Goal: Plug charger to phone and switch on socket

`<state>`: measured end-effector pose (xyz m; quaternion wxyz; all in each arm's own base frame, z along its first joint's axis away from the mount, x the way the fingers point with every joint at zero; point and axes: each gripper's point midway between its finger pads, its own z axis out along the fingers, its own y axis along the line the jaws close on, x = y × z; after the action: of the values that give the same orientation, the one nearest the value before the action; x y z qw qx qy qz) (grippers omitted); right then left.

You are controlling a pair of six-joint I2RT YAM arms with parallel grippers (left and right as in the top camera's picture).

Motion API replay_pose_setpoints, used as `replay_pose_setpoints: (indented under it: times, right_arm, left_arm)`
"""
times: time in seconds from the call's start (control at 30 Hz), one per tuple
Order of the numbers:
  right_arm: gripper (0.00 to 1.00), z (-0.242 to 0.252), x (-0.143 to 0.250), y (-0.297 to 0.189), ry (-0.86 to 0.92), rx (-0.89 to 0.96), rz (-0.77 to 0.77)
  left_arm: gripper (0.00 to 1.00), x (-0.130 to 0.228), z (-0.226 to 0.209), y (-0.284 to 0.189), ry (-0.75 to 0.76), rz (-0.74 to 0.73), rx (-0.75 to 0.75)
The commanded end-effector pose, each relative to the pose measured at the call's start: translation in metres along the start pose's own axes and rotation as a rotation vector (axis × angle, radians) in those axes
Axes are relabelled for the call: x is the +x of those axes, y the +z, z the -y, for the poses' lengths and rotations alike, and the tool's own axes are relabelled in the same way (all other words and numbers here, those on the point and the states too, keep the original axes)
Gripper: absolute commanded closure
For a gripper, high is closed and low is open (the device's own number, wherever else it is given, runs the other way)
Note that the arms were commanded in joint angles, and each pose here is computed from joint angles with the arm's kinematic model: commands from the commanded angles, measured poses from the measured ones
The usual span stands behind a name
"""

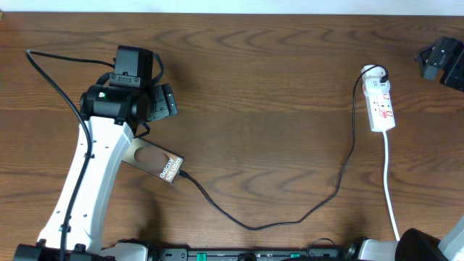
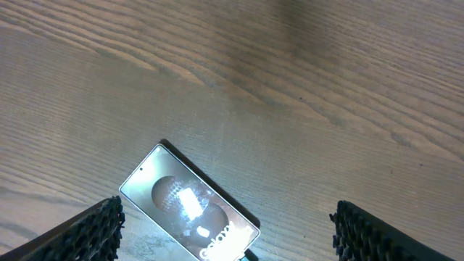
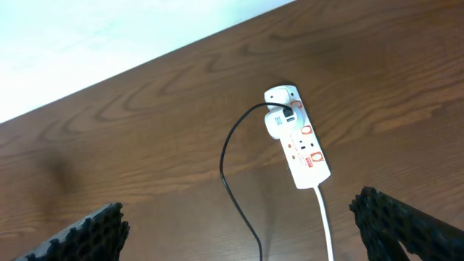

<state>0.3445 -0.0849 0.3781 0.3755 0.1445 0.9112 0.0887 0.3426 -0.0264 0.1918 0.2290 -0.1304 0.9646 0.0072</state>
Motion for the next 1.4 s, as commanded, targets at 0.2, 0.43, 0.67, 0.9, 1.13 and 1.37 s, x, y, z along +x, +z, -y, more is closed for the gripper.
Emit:
replay_pose_setpoints:
  times: [0.2,0.43,0.67,0.9,1.13,1.37]
  right_arm:
    - [0.01,-0.001,0.0,-0.005,0.007,0.006,0.012]
    - [0.01,-0.001,0.0,-0.005,0.007,0.006,0.012]
    - [0.01,-0.001,0.0,-0.005,0.007,0.006,0.012]
    - [0.01,-0.001,0.0,-0.005,0.007,0.006,0.012]
    - [0.01,-0.001,0.0,-0.005,0.007,0.006,0.012]
    - [0.01,-0.001,0.0,-0.005,0.007,0.006,0.012]
  left_arm:
    - [0.1,-0.006,0.0,-0.005,0.008,0.021,-0.008]
    - [0.1,-0.002,-0.003,-0.008,0.01,0.011,-0.013]
    - [0.1,0.004,-0.005,-0.015,-0.008,0.08,0.02]
    - [0.1,0.01,-0.007,-0.017,-0.045,0.322,0.121]
    - [0.1,0.023,-0.012,-0.019,-0.1,0.679,0.27]
    - [0.1,0.031,-0.022,-0.061,-0.159,1.066,0.425]
